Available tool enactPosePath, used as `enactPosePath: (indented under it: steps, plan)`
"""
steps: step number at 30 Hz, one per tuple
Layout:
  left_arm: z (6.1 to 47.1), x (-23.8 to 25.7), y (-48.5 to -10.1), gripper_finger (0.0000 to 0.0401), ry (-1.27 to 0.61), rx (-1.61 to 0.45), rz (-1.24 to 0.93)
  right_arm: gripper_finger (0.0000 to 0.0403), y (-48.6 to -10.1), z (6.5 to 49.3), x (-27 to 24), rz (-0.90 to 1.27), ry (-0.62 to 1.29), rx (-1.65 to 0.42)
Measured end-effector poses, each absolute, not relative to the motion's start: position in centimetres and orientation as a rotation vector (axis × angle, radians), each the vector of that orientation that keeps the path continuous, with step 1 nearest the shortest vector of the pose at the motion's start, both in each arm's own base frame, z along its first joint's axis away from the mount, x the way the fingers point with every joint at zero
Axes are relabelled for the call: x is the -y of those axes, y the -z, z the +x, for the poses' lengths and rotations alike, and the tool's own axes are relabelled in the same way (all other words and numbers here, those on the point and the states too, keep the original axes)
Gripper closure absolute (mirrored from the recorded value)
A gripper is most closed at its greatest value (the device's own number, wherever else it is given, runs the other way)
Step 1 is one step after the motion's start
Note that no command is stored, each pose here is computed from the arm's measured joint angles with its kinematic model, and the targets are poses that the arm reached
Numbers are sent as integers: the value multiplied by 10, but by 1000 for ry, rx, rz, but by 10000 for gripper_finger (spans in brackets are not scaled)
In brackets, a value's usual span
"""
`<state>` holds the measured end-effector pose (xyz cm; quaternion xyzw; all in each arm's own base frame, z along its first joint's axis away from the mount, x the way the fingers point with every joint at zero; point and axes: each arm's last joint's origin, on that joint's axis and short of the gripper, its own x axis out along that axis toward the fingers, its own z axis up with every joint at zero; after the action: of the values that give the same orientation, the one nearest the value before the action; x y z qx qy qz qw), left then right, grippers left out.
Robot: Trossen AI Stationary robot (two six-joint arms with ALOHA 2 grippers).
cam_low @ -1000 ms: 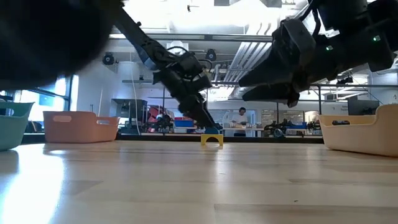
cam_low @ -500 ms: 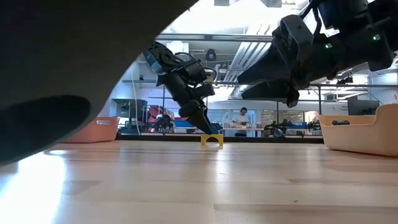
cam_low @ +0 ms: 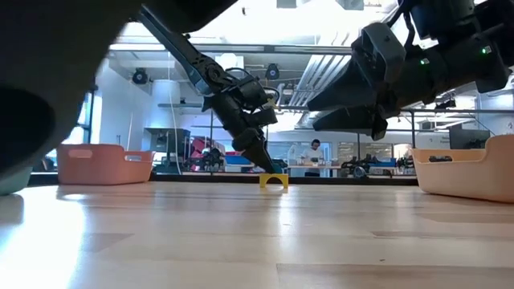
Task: Sort blocks by size
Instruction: Put the blue half-circle block into the yellow bin
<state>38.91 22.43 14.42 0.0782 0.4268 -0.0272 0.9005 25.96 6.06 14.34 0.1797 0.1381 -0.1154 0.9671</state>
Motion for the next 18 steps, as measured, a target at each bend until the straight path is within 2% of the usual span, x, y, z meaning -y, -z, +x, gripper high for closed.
enactPosePath:
  steps: [9,13,18]
  plan:
    - [389,-220,-151,268,25,-910,186,165,-142,259,-60,356,237,-297]
    - [387,-212,-171,289,33,-895,229,165,-144,259,-60,317,230,-294]
    - [384,-197,-204,291,41,-851,257,165,-154,261,-62,231,223,-265]
